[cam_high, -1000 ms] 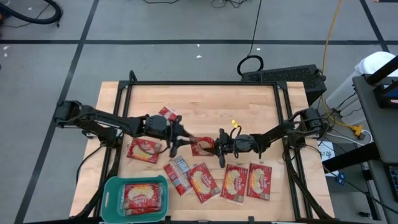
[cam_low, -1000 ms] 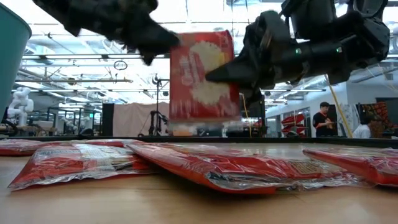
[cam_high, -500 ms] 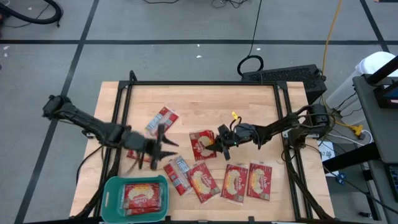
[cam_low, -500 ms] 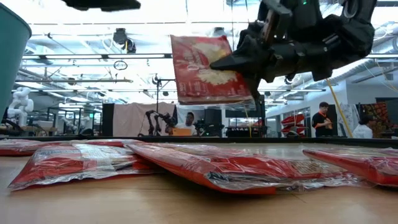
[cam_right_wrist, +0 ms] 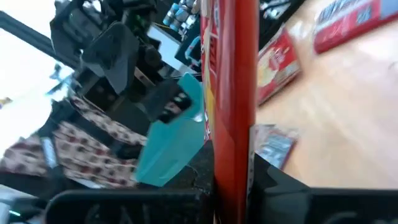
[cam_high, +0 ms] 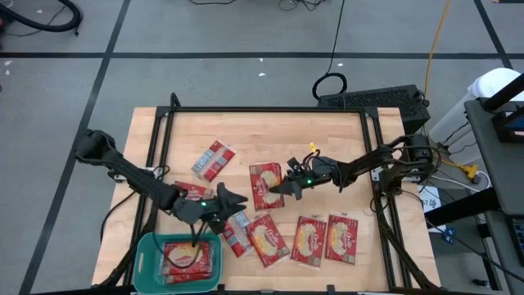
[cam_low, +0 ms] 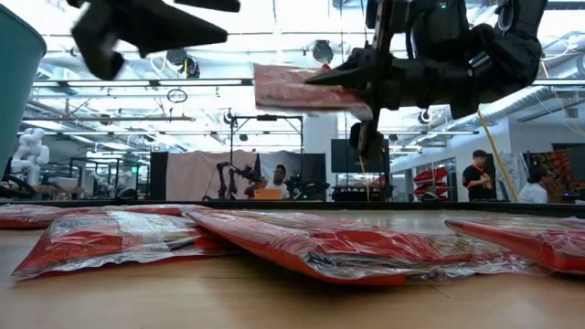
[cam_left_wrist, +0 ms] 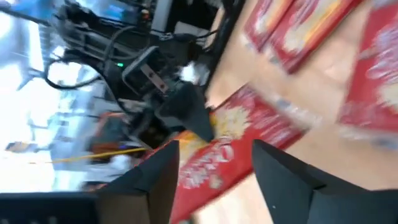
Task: Sort popcorn bags into baskets
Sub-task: Put the red popcorn bag into the blue container
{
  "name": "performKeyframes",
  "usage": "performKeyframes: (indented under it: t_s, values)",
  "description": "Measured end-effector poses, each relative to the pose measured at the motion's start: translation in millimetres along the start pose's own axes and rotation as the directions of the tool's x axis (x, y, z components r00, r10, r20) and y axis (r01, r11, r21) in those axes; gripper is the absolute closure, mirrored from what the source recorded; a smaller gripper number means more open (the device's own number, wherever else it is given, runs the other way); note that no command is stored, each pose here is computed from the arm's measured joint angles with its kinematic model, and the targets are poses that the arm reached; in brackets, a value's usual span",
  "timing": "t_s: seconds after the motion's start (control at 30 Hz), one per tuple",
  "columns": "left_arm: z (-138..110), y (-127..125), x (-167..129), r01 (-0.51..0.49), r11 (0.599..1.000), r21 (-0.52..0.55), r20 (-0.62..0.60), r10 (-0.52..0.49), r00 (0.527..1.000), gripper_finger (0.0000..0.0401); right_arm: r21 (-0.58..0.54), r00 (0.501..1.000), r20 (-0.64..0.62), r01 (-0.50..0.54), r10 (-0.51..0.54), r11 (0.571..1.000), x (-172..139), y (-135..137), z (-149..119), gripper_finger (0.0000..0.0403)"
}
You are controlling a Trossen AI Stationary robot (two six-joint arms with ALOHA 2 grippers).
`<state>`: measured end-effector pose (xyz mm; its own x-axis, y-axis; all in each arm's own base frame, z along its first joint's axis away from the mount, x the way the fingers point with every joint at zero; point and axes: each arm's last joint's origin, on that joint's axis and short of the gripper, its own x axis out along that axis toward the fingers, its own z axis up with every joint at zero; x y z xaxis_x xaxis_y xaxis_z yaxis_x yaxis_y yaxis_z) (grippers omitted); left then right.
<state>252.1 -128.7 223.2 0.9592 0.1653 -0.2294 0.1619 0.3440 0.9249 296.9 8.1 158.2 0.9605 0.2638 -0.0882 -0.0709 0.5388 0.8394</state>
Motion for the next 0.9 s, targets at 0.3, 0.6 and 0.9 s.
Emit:
performKeyframes:
  t_s: [0.3,0.6,0.9]
  values:
    - [-6,-8,15,0.007,0.978,0.207,-0.046,0.002,0.999,0.0154,0.060,0.997,0.004,-0.080,0.079,0.995,10,18,0,0.0380]
    - [-6,-7,18,-0.002,0.931,0.366,-0.028,0.013,1.000,0.0252,0.109,0.996,-0.017,-0.082,0.084,0.991,15,22,-2,0.0380]
    - [-6,-8,18,0.006,0.922,0.387,-0.027,0.005,1.000,0.0364,0.108,0.995,-0.032,-0.092,0.096,0.990,16,27,-9,0.0380]
